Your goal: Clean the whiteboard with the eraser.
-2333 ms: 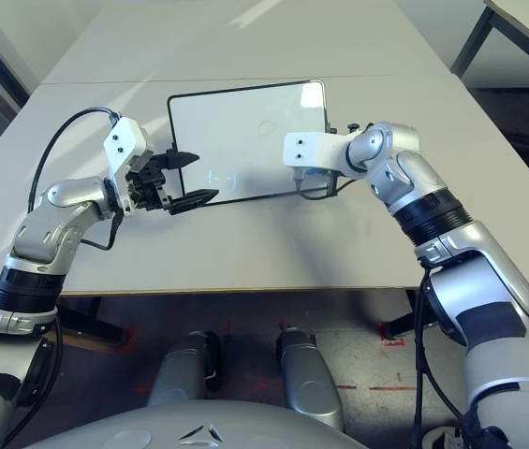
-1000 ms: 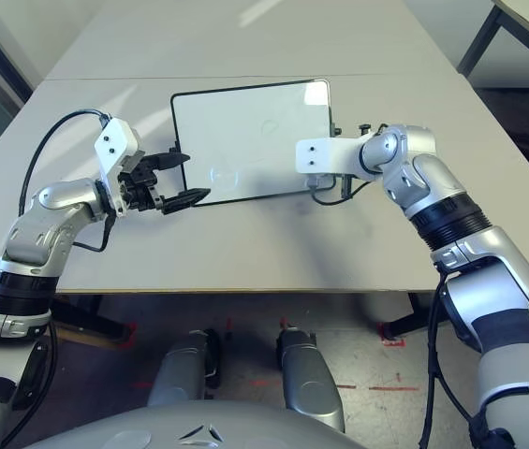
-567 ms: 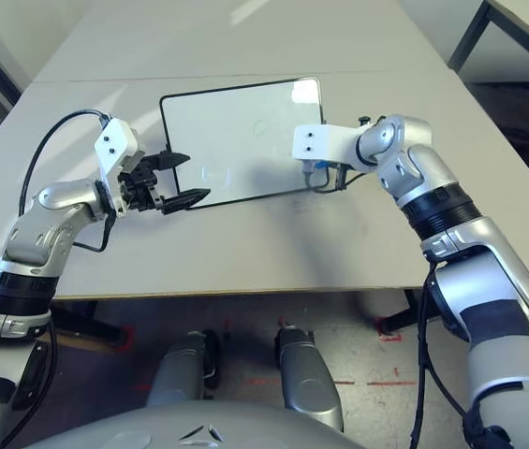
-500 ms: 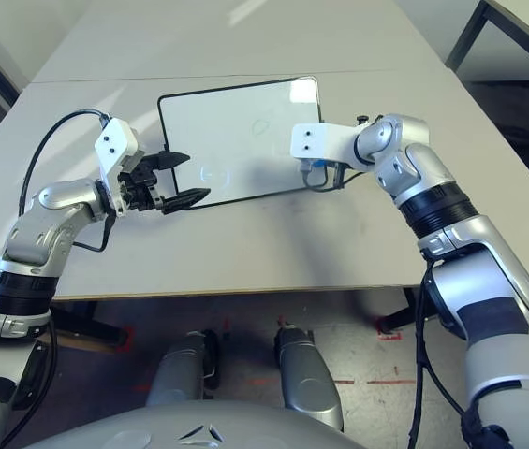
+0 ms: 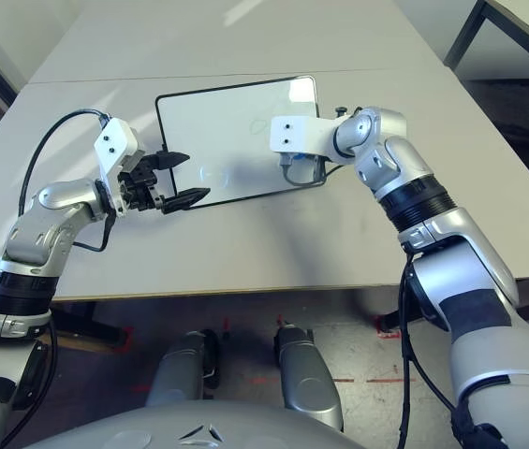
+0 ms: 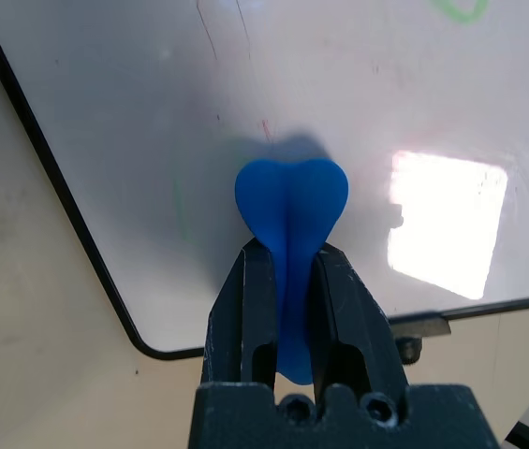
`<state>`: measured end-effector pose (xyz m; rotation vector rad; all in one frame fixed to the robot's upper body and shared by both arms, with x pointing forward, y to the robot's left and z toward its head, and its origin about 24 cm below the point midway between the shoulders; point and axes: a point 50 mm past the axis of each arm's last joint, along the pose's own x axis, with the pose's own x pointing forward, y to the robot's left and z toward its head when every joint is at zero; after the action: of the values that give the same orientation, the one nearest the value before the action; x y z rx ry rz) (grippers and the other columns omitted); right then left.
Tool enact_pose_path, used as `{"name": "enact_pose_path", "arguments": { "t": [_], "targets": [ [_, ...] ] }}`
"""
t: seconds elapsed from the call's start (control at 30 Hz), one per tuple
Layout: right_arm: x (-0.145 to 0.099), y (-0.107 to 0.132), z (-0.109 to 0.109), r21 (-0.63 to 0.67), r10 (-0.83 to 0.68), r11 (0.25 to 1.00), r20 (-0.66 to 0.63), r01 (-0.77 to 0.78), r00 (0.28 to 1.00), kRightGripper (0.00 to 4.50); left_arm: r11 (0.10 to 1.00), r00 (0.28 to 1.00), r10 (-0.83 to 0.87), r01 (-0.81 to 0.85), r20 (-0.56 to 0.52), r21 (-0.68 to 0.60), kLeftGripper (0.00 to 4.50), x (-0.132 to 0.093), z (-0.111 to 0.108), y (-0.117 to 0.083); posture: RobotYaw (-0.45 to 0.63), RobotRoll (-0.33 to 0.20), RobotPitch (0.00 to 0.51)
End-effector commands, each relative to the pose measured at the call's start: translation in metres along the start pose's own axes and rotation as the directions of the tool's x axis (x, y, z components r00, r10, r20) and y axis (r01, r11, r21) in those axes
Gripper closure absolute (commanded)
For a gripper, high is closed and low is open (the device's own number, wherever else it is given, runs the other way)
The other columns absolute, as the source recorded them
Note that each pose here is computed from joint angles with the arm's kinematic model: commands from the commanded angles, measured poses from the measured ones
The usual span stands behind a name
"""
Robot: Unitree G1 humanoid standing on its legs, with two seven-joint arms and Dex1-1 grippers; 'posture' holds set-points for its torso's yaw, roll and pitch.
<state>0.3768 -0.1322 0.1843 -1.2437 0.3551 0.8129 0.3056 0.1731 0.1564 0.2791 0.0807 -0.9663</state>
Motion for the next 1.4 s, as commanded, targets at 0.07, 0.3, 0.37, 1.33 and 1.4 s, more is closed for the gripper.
{"name": "enact_pose_path", "arguments": {
  "t": [0.07, 0.3, 0.37, 1.33, 1.4],
  "targets": [
    [0.004, 0.006, 0.006, -0.026, 0.022, 0.999, 0.009, -0.022, 1.000, 4.24, 1.000, 1.000, 0.002, -0.002, -0.008, 0.000, 0.00, -0.002, -0.001, -0.002, -0.10, 0.000, 0.141],
    [0.002, 0.013, -0.014, -0.016, 0.041, 0.999, -0.057, -0.042, 0.998, 4.24, 1.000, 1.000, -0.001, 0.001, -0.010, 0.001, 0.00, -0.003, -0.001, -0.002, -0.11, 0.000, 0.144],
    [0.001, 0.014, -0.020, -0.012, 0.045, 0.999, -0.075, -0.046, 0.996, 4.24, 1.000, 1.000, -0.002, 0.002, -0.011, 0.001, 0.00, -0.003, -0.001, -0.002, -0.11, 0.000, 0.144],
    [-0.003, 0.034, -0.028, 0.001, 0.066, 0.998, -0.064, -0.066, 0.996, 4.24, 1.000, 1.000, 0.005, -0.005, -0.016, 0.001, 0.00, -0.003, -0.001, 0.001, -0.12, 0.000, 0.151],
    [-0.002, 0.035, -0.024, 0.001, 0.060, 0.998, -0.048, -0.060, 0.997, 4.24, 1.000, 1.000, 0.006, -0.006, -0.016, 0.001, 0.00, -0.003, -0.001, 0.002, -0.11, 0.000, 0.152]
  ]
}}
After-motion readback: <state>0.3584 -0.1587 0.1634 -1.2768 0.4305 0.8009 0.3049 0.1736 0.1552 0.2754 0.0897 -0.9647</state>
